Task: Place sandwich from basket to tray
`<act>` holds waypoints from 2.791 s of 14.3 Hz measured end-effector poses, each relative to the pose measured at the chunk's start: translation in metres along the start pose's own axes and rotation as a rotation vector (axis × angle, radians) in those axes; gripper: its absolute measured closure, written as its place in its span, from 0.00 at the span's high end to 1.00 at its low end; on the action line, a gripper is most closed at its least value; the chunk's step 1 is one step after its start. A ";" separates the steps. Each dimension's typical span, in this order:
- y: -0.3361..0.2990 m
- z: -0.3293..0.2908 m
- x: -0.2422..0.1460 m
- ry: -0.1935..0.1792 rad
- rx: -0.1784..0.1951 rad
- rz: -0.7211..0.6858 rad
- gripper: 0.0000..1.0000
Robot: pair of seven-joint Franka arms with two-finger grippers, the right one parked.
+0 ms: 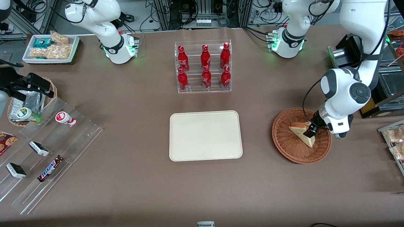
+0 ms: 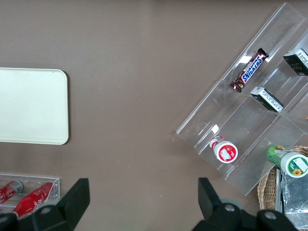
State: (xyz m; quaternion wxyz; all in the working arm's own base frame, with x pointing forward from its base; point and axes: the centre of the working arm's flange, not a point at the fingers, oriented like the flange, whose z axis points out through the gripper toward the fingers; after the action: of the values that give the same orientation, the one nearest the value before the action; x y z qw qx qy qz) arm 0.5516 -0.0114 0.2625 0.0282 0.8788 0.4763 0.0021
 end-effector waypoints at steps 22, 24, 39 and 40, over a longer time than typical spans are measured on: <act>0.223 -0.032 -0.298 -0.063 -0.008 0.545 0.15; 0.235 -0.013 -0.342 -0.066 -0.010 0.607 0.15; 0.252 -0.011 -0.425 -0.011 -0.101 0.739 0.64; 0.253 -0.029 -0.423 -0.008 -0.103 0.739 0.73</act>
State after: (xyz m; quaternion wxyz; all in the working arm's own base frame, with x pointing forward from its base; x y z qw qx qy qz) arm 0.5308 -0.5021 0.3141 0.0717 0.9889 0.1260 0.0328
